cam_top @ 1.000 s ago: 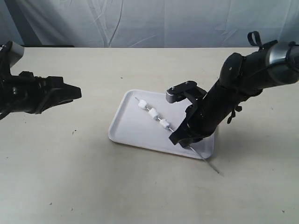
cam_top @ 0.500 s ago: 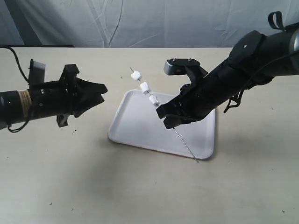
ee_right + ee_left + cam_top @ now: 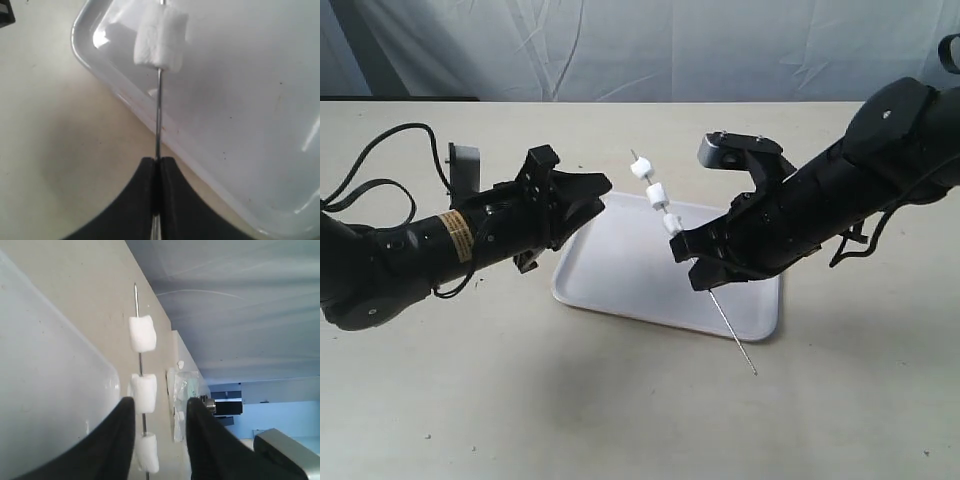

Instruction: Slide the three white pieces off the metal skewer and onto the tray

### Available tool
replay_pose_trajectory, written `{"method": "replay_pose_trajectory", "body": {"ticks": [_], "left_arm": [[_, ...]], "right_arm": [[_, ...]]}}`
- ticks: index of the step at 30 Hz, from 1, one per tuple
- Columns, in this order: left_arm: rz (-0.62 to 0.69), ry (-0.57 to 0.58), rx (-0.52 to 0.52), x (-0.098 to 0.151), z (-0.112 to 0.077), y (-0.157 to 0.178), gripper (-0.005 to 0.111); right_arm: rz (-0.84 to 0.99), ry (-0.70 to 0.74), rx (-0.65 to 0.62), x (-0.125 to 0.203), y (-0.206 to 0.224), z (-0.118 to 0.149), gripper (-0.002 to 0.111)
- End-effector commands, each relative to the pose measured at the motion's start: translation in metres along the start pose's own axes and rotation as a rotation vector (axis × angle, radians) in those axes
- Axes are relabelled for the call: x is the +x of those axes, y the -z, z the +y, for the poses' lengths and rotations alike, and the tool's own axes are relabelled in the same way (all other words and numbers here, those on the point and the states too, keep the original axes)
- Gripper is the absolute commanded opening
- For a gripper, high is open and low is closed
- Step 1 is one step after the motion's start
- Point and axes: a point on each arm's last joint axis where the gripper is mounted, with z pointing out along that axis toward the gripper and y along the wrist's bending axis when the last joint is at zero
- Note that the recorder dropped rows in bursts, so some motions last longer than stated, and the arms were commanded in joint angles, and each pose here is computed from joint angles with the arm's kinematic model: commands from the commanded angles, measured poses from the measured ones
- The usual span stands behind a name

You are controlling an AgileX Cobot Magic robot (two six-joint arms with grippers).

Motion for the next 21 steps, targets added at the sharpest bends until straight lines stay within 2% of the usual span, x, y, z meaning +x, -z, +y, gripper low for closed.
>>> {"method": "replay_pose_trajectory", "body": {"ticks": [1,7,21], "left_arm": [[-0.014,-0.011,0.019,0.002,-0.005,-0.005,0.034],[0.016,-0.020,0.005,0.004,-0.004,-0.006,0.034],[0.034,-0.002,0.003,0.006,-0.004,-0.006,0.034]], "right_arm": [[-0.008,-0.009,-0.022,0.002,0.007,0.005,-0.001],[0.012,-0.001,-0.074,0.005,0.013,0.012,-0.001],[0.118,0.143,-0.129,0.016,0.021,0.019,-0.001]]}}
